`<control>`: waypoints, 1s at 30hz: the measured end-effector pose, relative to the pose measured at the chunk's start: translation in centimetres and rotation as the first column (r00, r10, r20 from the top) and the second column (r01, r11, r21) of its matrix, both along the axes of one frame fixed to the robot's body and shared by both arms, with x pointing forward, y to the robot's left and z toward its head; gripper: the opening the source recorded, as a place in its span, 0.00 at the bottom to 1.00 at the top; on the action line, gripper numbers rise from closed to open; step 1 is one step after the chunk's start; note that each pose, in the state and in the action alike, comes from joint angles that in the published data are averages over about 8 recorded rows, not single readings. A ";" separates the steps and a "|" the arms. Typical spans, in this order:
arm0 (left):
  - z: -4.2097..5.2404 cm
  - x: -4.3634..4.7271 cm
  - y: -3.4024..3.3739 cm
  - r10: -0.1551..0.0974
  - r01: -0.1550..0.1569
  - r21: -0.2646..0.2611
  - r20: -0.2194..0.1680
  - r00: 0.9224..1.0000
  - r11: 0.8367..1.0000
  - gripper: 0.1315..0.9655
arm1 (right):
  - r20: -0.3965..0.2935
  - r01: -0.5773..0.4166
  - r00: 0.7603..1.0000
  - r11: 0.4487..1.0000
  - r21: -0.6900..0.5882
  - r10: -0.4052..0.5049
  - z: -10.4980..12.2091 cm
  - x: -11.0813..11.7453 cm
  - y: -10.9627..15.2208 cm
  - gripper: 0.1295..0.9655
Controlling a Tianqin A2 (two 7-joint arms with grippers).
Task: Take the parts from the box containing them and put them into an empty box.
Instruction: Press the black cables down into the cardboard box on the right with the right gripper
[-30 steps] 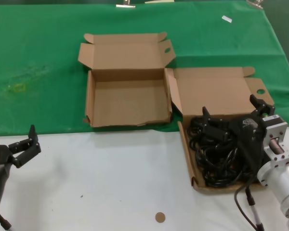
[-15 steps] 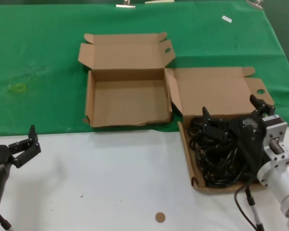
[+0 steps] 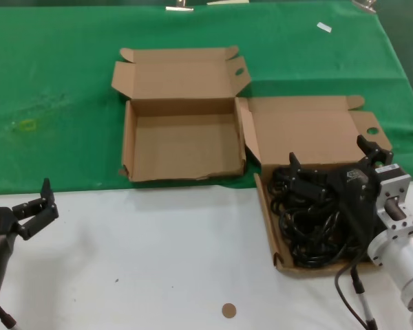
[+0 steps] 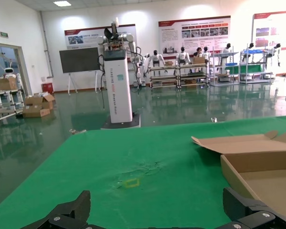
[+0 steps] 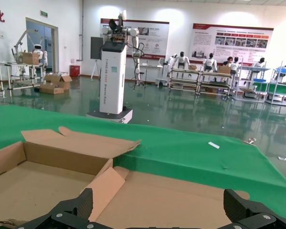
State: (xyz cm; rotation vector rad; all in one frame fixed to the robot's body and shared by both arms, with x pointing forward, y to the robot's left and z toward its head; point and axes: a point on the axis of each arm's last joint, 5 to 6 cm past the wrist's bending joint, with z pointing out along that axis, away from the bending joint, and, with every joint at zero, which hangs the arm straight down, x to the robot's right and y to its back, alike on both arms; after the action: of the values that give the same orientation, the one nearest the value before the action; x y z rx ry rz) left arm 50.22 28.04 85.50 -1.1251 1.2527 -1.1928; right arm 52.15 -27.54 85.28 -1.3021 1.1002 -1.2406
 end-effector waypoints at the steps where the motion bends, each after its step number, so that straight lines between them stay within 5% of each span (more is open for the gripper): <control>1: 0.00 0.00 0.00 0.000 0.000 0.000 0.000 1.000 1.000 1.00 | 0.000 0.000 1.000 1.000 0.000 0.000 0.0 0.0 0.0 1.00; 30: 0.00 0.00 0.00 0.000 0.000 0.000 0.000 1.000 1.000 0.99 | 0.000 0.000 1.000 1.000 0.000 0.000 0.0 0.0 0.0 1.00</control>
State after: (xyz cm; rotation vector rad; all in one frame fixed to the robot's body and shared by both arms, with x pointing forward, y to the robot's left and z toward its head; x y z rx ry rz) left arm 50.22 28.04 85.50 -1.1251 1.2527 -1.1928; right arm 52.15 -27.54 85.28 -1.3021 1.1002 -1.2406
